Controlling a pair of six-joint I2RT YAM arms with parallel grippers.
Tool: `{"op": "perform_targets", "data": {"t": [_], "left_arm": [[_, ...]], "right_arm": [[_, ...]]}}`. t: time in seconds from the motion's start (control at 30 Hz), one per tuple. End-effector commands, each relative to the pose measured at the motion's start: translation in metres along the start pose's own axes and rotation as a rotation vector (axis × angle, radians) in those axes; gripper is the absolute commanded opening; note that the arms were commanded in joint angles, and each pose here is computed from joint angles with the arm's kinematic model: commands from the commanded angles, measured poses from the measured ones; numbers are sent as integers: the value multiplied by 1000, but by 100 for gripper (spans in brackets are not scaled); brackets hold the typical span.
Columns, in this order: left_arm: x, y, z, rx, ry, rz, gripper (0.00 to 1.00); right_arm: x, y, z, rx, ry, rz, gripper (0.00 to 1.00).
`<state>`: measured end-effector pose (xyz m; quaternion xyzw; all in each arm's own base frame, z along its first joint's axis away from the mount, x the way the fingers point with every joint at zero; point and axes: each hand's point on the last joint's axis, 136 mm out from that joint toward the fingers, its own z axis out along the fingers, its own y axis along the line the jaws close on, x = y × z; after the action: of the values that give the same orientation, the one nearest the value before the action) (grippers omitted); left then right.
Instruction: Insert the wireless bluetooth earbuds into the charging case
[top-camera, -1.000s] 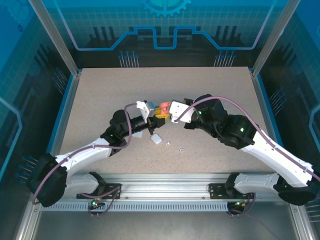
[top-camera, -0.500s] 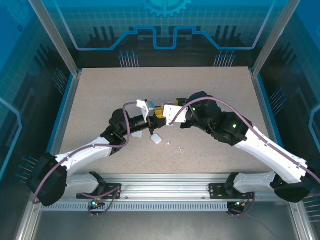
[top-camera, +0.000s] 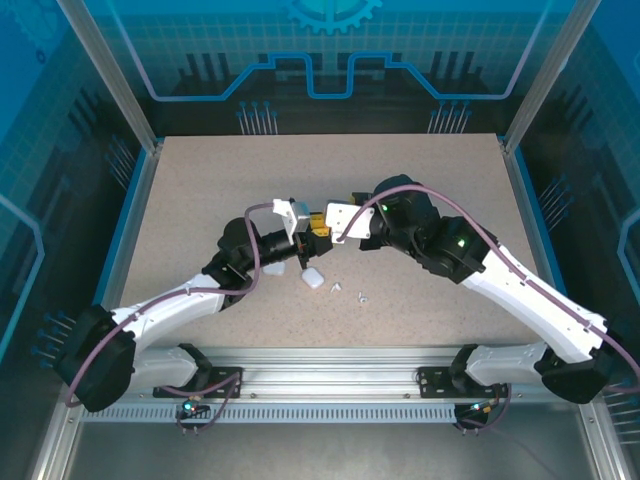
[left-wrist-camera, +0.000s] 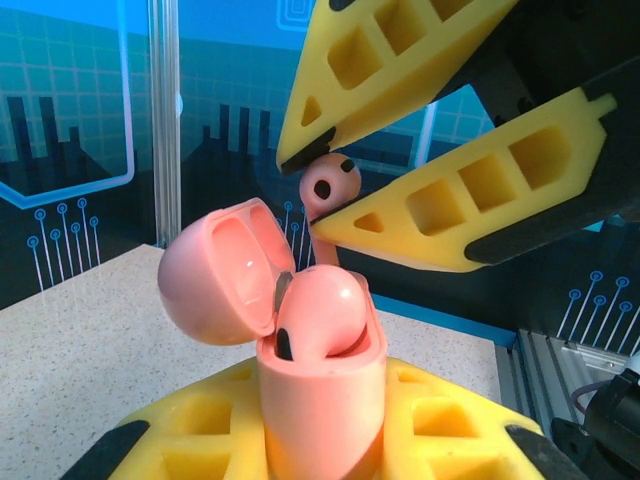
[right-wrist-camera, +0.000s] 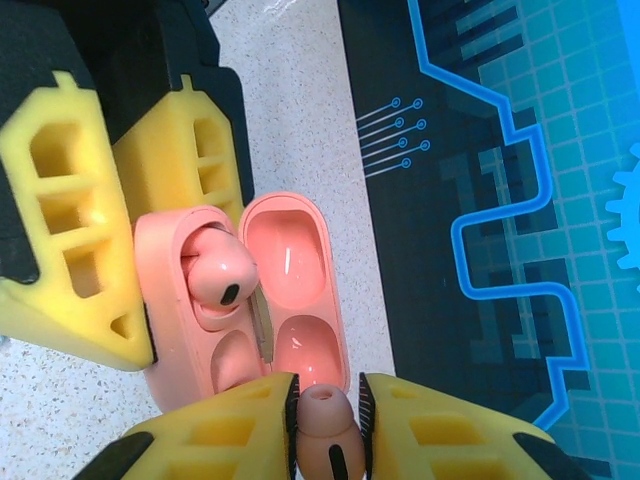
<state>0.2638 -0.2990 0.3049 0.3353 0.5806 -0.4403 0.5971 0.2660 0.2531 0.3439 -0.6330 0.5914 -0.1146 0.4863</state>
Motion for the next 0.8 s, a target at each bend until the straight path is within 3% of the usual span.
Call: {"op": "perform_targets", "data": {"t": [0.0, 0.77], "left_arm": [[-18, -7, 1, 38, -50, 26, 12], [-18, -2, 1, 14, -60, 31, 12]], "right_arm": [[0, -5, 1, 7, -8, -59, 24], [6, 13, 10, -71, 3, -16, 24]]}}
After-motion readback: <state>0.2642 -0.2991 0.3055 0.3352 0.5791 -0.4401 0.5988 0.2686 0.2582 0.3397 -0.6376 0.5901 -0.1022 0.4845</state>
